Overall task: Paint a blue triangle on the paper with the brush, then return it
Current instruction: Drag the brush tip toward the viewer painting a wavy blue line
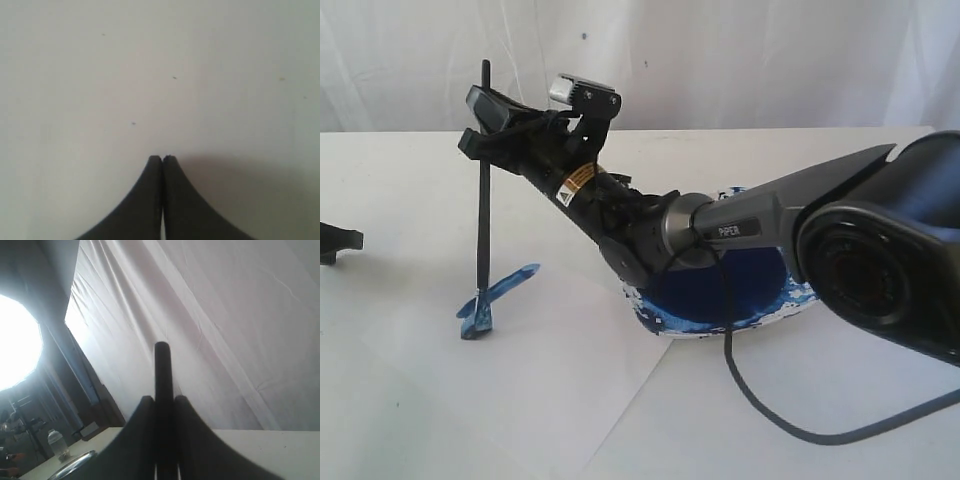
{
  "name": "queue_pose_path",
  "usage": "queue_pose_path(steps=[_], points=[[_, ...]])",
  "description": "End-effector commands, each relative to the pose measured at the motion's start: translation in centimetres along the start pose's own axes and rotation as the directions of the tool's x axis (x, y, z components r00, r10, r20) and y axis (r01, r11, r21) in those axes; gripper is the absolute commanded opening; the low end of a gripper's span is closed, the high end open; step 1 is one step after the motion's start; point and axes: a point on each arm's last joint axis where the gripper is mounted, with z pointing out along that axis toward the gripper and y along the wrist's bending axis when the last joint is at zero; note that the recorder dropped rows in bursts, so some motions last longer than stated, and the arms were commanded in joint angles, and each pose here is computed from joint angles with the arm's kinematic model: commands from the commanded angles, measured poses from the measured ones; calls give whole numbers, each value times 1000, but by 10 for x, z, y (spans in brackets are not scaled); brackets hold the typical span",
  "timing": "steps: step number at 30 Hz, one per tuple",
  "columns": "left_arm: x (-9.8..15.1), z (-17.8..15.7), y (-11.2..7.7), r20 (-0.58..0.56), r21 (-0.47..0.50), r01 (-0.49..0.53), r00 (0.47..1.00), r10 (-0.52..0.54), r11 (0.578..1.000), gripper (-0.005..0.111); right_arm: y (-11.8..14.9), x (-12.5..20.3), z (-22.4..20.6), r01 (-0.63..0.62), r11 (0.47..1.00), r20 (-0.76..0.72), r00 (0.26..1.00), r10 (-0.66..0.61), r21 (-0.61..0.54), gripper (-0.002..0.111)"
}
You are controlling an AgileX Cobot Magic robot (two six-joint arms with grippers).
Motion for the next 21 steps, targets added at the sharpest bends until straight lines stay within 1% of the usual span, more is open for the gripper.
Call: queue_pose_path(steps=[1,4,7,10,13,18,21], points=[[12,9,1,-37,2,73,997,-73,997,0,8,-4,-7,14,1000,-44,999,-15,-17,0],[13,8,-2,-53,28,74,996,-72,997,0,10,-6,-11,17,1000,-55,998,-18,-13,0],[11,0,-7,-73,83,55,996,-49,995,0,11,-6,-15,25,1000,-67,997,-26,-9,0],[3,-16,-12,-55,119,28,998,-22,992,0,11,-4,-19,23,1000,-80,997,-23,-3,0],[-9,-41,-18,-17,158,-3,1000,5,987,0,12,-3,-23,22,1000,-92,995,-22,0,0],[-18,-79,-34,10,273,-87,996,88,958,0,12,-1,-26,25,1000,-107,994,-26,-8,0],[-17,-97,-44,2,368,-144,988,154,919,0,14,-3,-27,26,1000,-109,994,-27,-10,0]])
